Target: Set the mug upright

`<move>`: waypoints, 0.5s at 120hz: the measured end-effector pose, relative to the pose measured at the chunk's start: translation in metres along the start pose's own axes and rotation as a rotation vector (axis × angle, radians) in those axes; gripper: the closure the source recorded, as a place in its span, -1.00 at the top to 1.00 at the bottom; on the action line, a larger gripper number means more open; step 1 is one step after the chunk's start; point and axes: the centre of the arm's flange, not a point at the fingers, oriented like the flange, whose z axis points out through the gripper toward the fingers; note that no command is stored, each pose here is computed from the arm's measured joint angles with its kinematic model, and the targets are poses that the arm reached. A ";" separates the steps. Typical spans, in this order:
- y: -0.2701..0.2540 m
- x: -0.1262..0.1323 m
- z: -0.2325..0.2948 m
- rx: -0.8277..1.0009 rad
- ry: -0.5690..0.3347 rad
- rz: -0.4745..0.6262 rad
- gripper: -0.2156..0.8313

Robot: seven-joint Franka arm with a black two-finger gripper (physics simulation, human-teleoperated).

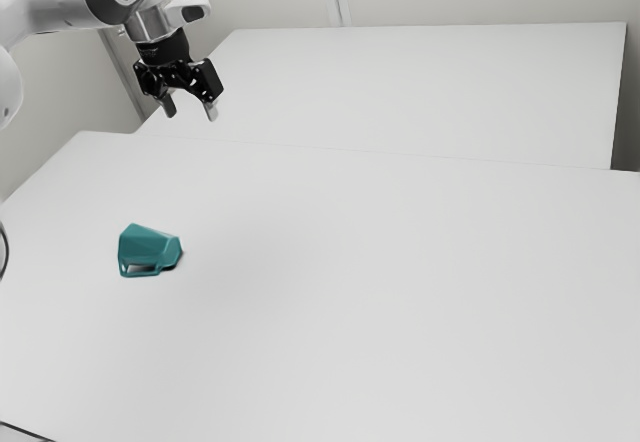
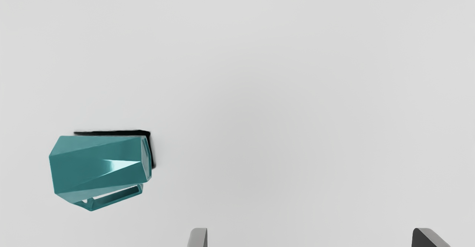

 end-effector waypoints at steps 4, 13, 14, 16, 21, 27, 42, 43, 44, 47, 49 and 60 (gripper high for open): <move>0.000 0.000 0.000 0.000 0.001 0.001 0.59; 0.000 0.000 0.000 0.000 0.002 0.003 0.59; 0.000 0.000 0.000 0.000 0.002 0.003 0.59; 0.000 0.000 0.000 0.000 0.002 0.003 0.59; 0.000 0.000 0.000 0.000 0.002 0.004 0.59; 0.000 0.000 0.000 0.000 0.002 0.005 0.59; -0.001 -0.001 0.000 -0.002 0.000 0.004 0.59; -0.002 -0.001 0.001 -0.004 0.000 0.004 0.59; -0.002 -0.001 0.001 -0.007 -0.001 0.003 0.59; -0.005 -0.002 0.003 -0.022 -0.001 -0.007 0.59; -0.010 -0.003 0.004 -0.036 -0.002 -0.019 0.59; -0.056 -0.012 0.007 -0.120 0.005 -0.105 0.59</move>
